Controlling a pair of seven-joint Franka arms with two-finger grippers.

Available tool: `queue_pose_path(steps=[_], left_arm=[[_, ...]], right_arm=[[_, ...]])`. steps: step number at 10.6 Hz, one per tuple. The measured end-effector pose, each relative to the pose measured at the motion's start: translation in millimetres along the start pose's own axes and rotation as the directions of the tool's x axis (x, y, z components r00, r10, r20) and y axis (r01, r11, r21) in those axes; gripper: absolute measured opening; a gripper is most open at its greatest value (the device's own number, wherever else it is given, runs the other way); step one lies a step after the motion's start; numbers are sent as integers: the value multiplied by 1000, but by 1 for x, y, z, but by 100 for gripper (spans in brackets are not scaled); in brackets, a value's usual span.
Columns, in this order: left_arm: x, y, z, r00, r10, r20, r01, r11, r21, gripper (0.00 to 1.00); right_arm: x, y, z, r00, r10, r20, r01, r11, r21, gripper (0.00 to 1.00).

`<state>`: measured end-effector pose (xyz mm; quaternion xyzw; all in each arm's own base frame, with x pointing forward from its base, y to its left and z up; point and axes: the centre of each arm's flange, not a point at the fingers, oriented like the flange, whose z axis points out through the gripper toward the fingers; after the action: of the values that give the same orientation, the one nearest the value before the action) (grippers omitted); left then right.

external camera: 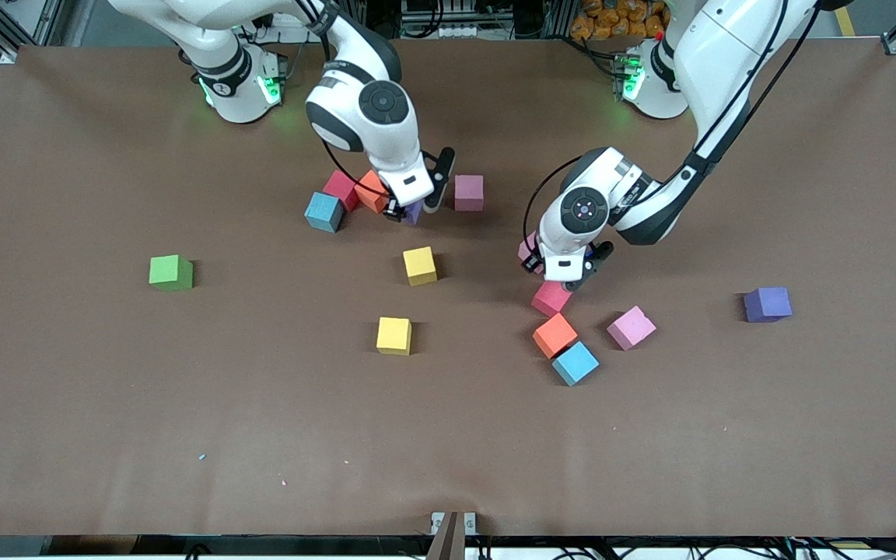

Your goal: Arrange 11 blocks into digit 3

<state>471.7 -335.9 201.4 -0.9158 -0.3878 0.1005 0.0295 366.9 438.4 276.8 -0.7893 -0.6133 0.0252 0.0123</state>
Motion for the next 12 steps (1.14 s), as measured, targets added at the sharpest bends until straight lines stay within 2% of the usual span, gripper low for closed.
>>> queue_pose_path(steps=[2, 4, 7, 12], left_arm=[[0, 0, -1, 1000, -7, -1, 7, 1000, -1, 59], [-3, 2, -5, 1000, -12, -4, 12, 1000, -9, 55], [-1, 2, -23, 998, -57, -23, 57, 998, -1, 54], [-3, -1, -59, 958, -282, -56, 280, 959, -41, 54]], right_arm=[[-1, -14, 8, 992, -125, 6, 126, 991, -36, 59], [-2, -17, 13, 976, -218, 18, 218, 975, -39, 59], [4, -29, 27, 964, -267, 17, 267, 963, -26, 59], [23, -56, 37, 966, -259, 19, 260, 964, -51, 59]])
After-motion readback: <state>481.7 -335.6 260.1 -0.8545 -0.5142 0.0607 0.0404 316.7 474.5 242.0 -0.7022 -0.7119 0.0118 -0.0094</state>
